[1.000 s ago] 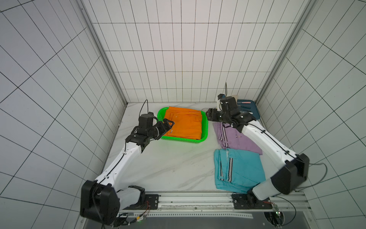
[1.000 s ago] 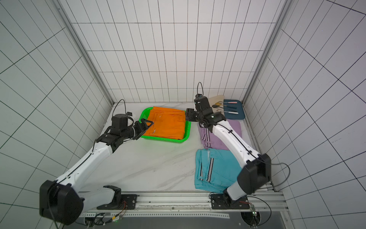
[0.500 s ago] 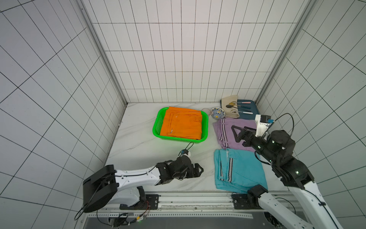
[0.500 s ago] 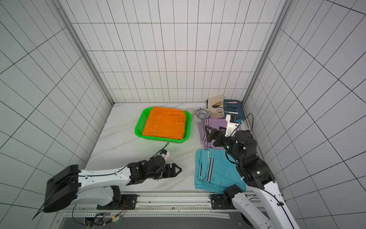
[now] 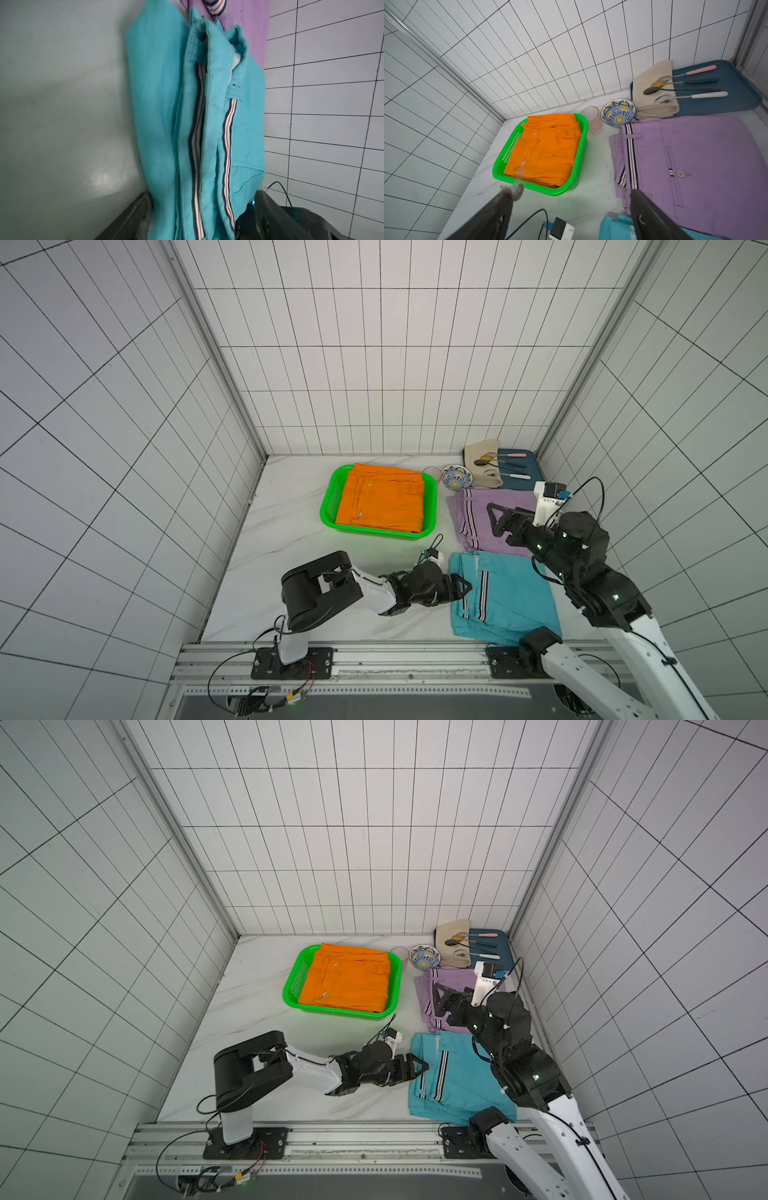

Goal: Put the folded long pants in the basket
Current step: Move the long pant to the center of the board.

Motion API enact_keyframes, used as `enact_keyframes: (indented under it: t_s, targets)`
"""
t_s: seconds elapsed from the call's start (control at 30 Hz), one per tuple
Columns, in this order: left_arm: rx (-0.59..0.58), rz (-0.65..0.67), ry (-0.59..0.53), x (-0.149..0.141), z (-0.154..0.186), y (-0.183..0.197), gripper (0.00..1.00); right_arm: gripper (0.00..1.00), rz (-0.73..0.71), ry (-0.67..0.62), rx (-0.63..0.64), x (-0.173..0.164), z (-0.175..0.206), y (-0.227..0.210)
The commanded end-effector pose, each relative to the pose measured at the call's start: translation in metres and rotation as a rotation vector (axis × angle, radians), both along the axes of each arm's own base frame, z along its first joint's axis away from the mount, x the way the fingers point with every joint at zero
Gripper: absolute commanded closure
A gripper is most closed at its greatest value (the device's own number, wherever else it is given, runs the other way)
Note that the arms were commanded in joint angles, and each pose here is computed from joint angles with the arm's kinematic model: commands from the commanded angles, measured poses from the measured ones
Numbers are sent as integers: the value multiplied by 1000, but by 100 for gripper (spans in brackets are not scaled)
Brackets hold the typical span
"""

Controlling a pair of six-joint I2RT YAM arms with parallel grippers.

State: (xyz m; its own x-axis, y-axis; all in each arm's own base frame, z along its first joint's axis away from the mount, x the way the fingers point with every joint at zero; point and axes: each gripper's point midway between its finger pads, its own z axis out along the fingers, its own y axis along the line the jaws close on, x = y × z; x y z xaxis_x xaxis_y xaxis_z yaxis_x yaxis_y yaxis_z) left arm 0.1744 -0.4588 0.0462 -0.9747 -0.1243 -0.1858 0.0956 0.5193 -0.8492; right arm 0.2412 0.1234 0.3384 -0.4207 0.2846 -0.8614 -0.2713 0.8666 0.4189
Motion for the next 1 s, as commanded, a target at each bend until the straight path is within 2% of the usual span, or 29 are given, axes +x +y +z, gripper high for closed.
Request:
enact_keyframes:
  t_s: [0.0, 0.03, 0.17, 0.23, 0.33, 0.4, 0.57, 0.77, 0.87, 0.97]
  targets:
    - [247, -27, 141, -25, -87, 33, 28, 9, -2, 14, -12, -1, -8, -3]
    - [250, -26, 143, -24, -90, 32, 37, 10, -4, 13, -11, -1, -8, -3]
    - [281, -2, 133, -21, -94, 38, 85, 9, -5, 13, -10, -2, -8, -3]
    - [288, 8, 116, -18, -89, 41, 100, 9, -5, 20, -14, 0, -10, -2]
    - [294, 20, 92, -15, -79, 51, 100, 9, -1, 36, -22, 3, -14, 0]
    - [295, 35, 82, -12, -70, 63, 100, 0, -4, 51, -24, 6, -18, 1]
    - [299, 85, 88, 0, -41, 119, 100, 1, 24, 79, -28, 11, -26, 10]
    - [367, 191, 63, 12, 6, 216, 100, 20, 64, 121, 19, 16, -45, 24]
    - [384, 236, 14, 14, 34, 254, 100, 23, 113, 182, 72, 18, -70, 40]
    - [385, 265, -21, 10, 49, 281, 100, 26, 162, 282, 132, 16, -112, 56]
